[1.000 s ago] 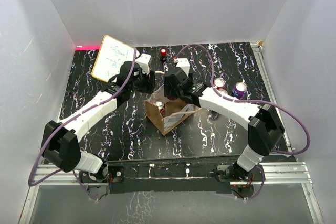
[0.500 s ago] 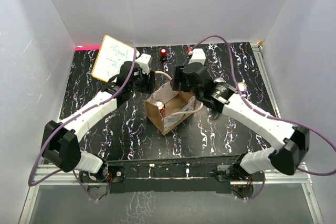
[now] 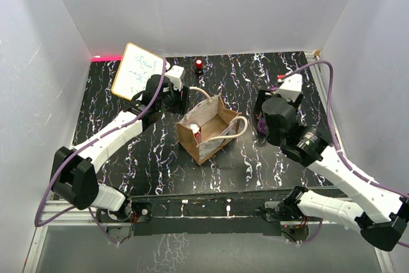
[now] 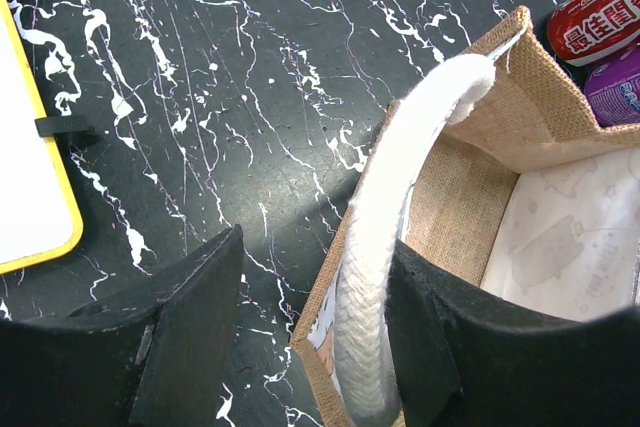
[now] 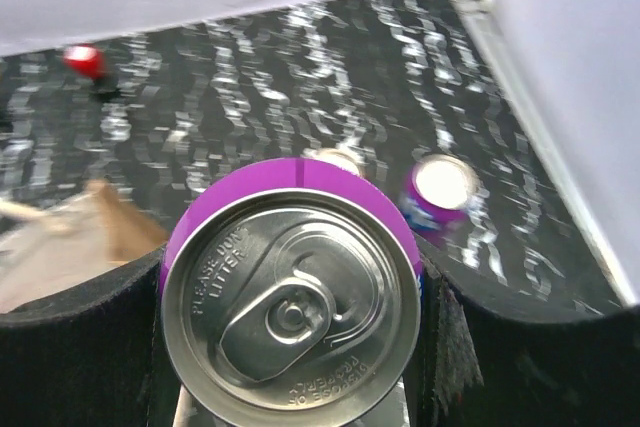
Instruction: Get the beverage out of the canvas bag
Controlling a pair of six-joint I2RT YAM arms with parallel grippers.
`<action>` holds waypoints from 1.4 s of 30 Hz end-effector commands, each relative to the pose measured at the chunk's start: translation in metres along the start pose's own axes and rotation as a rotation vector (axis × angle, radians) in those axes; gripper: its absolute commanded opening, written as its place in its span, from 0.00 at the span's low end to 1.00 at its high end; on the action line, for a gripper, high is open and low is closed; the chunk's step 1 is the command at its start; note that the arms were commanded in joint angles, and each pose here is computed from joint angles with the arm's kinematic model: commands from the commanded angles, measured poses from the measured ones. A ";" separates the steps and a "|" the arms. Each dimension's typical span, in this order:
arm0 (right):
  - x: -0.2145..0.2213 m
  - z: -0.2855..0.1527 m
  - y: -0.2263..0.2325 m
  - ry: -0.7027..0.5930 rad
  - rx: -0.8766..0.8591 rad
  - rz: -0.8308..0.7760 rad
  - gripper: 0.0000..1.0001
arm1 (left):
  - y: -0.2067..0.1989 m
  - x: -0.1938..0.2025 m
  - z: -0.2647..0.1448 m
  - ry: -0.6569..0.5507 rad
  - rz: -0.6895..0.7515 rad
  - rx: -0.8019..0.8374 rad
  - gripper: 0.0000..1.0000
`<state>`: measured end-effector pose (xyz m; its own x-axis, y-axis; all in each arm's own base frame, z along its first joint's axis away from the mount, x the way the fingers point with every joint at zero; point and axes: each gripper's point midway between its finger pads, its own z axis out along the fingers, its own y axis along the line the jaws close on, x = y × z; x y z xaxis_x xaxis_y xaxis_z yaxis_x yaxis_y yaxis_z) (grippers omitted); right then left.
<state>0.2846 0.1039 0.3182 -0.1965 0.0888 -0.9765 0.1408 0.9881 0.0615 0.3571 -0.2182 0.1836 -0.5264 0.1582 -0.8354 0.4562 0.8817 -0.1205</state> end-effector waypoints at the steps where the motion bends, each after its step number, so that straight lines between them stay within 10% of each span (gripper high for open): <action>1: 0.006 -0.003 -0.062 -0.084 0.291 0.058 0.08 | -0.007 -0.022 -0.006 -0.047 -0.002 0.025 0.55; 17: 0.133 0.050 -0.160 0.204 0.558 0.242 0.08 | -0.005 -0.018 -0.002 -0.032 -0.003 0.019 0.55; 42: 0.176 0.099 -0.156 0.275 0.473 0.175 0.08 | -0.005 -0.020 -0.003 -0.036 0.003 0.014 0.55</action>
<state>0.2942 -0.0437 0.0906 -0.4808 0.3414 -0.8076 0.5975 0.8017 -0.0168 0.3590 -0.2214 0.1809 -0.5347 0.1594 -0.8299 0.4600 0.8787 -0.1277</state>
